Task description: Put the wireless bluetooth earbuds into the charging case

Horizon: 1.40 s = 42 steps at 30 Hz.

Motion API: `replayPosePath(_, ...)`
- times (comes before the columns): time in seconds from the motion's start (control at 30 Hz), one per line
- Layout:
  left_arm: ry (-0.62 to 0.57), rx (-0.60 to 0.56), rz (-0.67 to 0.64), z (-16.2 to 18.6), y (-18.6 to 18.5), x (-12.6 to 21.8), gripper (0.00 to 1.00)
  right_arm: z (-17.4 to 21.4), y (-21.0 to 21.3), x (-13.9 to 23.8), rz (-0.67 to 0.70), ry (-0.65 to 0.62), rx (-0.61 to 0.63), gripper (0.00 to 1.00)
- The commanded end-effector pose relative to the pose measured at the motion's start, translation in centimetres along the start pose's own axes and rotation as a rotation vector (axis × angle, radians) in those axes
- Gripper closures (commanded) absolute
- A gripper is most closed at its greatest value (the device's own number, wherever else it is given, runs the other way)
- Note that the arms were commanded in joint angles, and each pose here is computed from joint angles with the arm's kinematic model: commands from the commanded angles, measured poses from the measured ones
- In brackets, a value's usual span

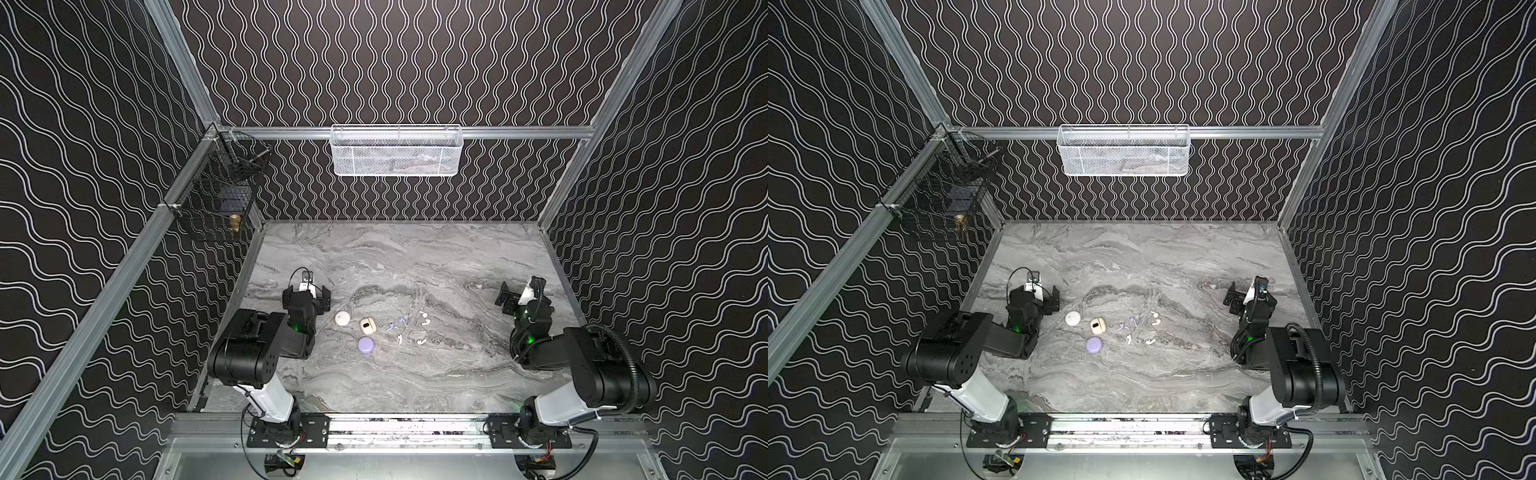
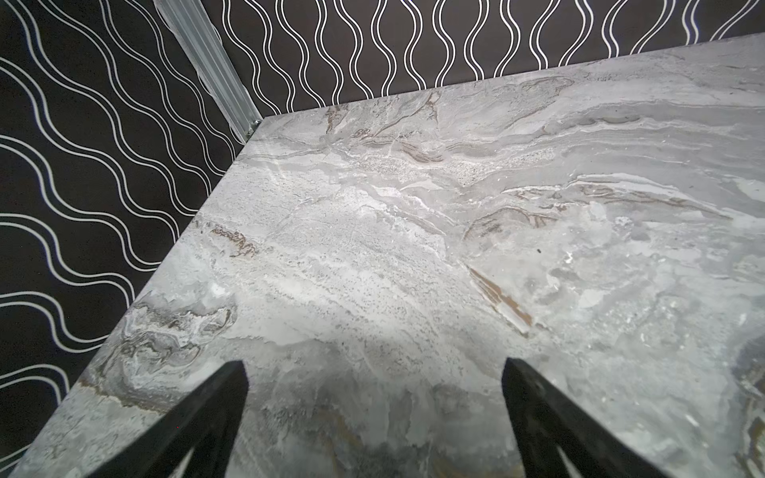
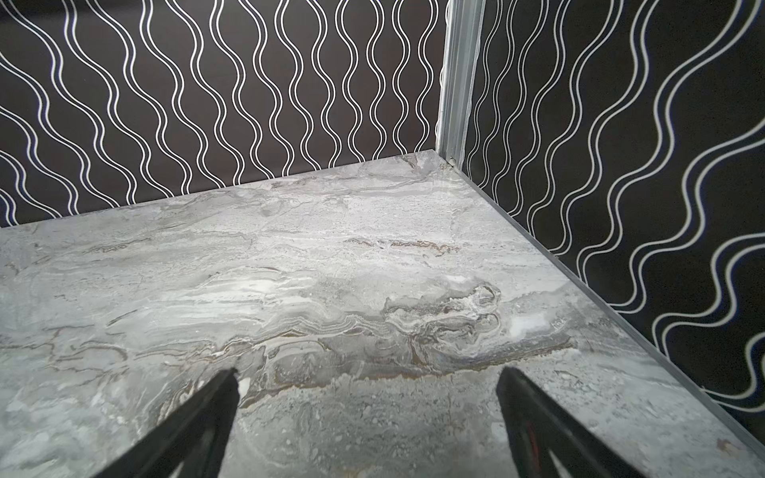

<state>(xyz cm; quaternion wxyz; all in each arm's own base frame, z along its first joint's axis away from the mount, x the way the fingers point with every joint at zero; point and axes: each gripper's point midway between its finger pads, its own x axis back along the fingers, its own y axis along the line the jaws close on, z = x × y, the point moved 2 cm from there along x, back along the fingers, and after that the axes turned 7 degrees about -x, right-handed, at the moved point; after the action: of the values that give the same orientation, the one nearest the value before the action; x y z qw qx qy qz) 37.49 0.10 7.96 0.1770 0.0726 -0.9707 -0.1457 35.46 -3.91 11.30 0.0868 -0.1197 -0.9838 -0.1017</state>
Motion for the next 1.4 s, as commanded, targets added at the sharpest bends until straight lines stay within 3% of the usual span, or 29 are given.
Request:
replayPosePath(0.0,-0.027,0.011,-0.004,-0.6,0.1,0.0,0.01,-1.0,0.3,0.0,-0.014,-0.042,-0.013,0.00)
replayPosePath(0.93,-0.034,0.012,-0.006,-0.7,0.2,0.1,0.01,-1.1,0.3,0.0,-0.014,-0.046,-0.016,0.00)
replayPosePath(1.03,-0.089,0.060,-0.058,-1.8,1.6,1.8,0.01,-2.5,0.5,1.0,-0.007,-0.082,-0.008,0.00)
replayPosePath(1.13,-0.140,0.050,-0.027,-3.5,1.8,4.5,0.01,-5.5,2.1,1.9,0.125,-0.057,0.050,0.01)
replayPosePath(1.2,-0.137,0.149,-0.013,-4.9,2.7,6.3,0.01,-8.3,4.1,2.4,0.103,-0.052,0.017,0.01)
replayPosePath(1.23,-0.116,0.210,0.024,-5.7,2.8,7.3,0.01,-9.6,5.2,2.6,0.068,-0.031,-0.060,0.01)
replayPosePath(1.27,-0.110,0.267,0.082,-6.9,2.6,8.6,0.01,-10.5,6.4,2.6,0.017,0.028,-0.168,0.01)
replayPosePath(1.37,-0.139,0.450,0.254,-11.2,2.3,12.4,0.01,-12.2,10.1,3.5,-0.148,0.170,-0.267,0.01)
